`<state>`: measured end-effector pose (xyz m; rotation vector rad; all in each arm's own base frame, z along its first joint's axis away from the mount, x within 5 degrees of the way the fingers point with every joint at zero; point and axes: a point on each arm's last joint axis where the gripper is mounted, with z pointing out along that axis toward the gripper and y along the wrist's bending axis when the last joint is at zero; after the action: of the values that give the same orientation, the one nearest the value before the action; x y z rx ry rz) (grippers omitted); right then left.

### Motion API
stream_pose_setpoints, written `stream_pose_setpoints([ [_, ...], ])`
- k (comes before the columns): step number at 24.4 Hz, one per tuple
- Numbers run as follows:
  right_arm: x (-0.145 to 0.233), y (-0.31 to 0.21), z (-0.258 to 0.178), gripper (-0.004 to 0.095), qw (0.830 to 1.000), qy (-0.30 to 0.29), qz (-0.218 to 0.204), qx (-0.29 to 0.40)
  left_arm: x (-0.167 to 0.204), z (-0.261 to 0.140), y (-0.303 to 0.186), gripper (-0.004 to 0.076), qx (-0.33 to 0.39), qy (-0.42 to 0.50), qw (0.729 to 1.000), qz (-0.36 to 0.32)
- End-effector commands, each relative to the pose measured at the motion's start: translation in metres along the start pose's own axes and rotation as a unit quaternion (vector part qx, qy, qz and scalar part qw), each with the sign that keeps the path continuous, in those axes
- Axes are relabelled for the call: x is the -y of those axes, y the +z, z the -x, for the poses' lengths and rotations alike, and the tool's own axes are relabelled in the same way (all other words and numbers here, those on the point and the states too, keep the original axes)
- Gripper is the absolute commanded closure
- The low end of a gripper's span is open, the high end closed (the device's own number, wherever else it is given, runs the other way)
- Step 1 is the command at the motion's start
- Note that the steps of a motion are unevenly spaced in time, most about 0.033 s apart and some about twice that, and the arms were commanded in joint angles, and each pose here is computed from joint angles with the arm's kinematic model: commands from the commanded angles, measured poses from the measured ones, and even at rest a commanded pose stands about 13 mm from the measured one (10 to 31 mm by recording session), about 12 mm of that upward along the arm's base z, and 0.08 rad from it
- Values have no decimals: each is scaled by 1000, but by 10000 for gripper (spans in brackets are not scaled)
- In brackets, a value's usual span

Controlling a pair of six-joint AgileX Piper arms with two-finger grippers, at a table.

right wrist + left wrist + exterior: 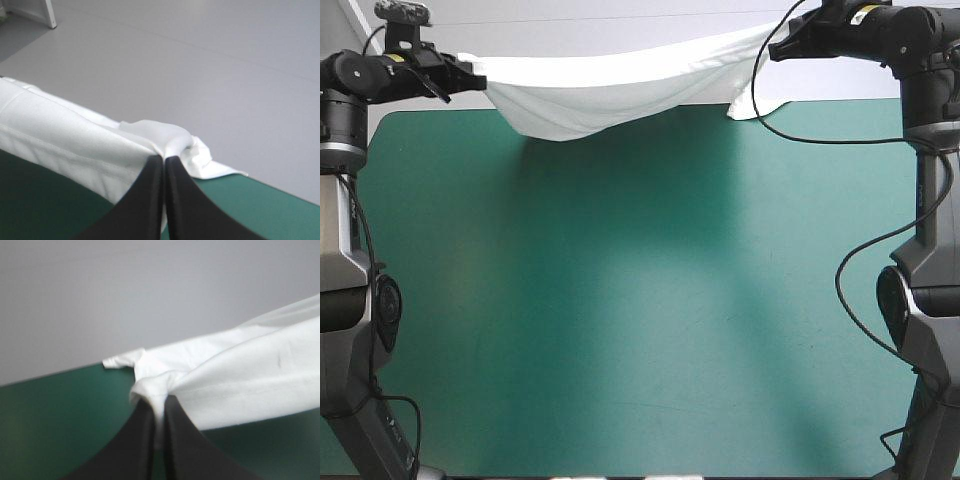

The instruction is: Fold the cloth

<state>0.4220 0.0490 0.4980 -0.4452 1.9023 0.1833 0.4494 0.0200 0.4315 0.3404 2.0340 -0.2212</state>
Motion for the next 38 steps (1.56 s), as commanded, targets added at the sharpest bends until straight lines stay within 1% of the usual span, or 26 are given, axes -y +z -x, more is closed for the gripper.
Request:
stream_pose_setpoints([
  [1, -11, -40, 20, 903, 999, -5, 9, 39, 15, 15, -30, 705, 46, 0, 999, -13],
  [2, -15, -40, 17, 903, 999, 1, 27, 28, 18, 14, -35, 705, 41, 0, 999, -16],
  [3, -17, -40, 14, 903, 999, 0, 36, 15, 20, 15, -42, 705, 37, 6, 999, -14],
  [4, -21, -39, 8, 903, 999, 0, 49, -11, 22, 16, -51, 705, 30, 14, 999, -8],
  [6, -24, -35, -2, 903, 997, 4, 59, -40, 25, 16, -66, 705, 8, 31, 999, 12],
  [9, -29, -27, -20, 903, 994, 4, 69, -84, 25, 7, -75, 705, -46, 33, 998, 31],
  [11, -33, -24, -37, 903, 992, 0, 62, -113, 21, -6, -73, 705, -81, 21, 995, 50],
  [13, -39, -30, -54, 903, 993, 10, 49, -111, 24, -23, -69, 705, -96, 4, 994, 42],
  [16, -45, -44, -77, 903, 993, 22, 37, -113, 31, -39, -69, 705, -88, -20, 995, 30],
  [23, -60, -68, -140, 903, 988, 44, 28, -143, 46, -85, -88, 705, -105, -29, 993, 47],
  [26, -71, -84, -175, 903, 982, 60, 31, -177, 53, -109, -101, 705, -132, -19, 989, 59],
  [29, -80, -115, -215, 903, 973, 67, -3, -222, 67, -139, -126, 705, -161, -14, 984, 68],
  [31, -83, -127, -230, 904, 969, 65, -16, -240, 73, -155, -134, 705, -177, -28, 981, 69],
  [32, -84, -133, -238, 904, 966, 67, -24, -250, 77, -165, -138, 705, -190, -35, 979, 68],
  [33, -88, -143, -254, 904, 959, 79, -34, -270, 84, -183, -146, 705, -218, -39, 973, 60],
  [34, -90, -147, -261, 904, 957, 82, -33, -276, 88, -194, -149, 705, -236, -40, 969, 58],
  [35, -94, -154, -269, 905, 955, 99, -33, -278, 94, -214, -156, 705, -262, -49, 962, 58],
  [37, -101, -161, -276, 905, 954, 121, -23, -275, 102, -240, -169, 705, -279, -65, 955, 74],
  [38, -102, -163, -278, 905, 953, 124, -20, -277, 105, -246, -173, 705, -279, -69, 955, 75],
])
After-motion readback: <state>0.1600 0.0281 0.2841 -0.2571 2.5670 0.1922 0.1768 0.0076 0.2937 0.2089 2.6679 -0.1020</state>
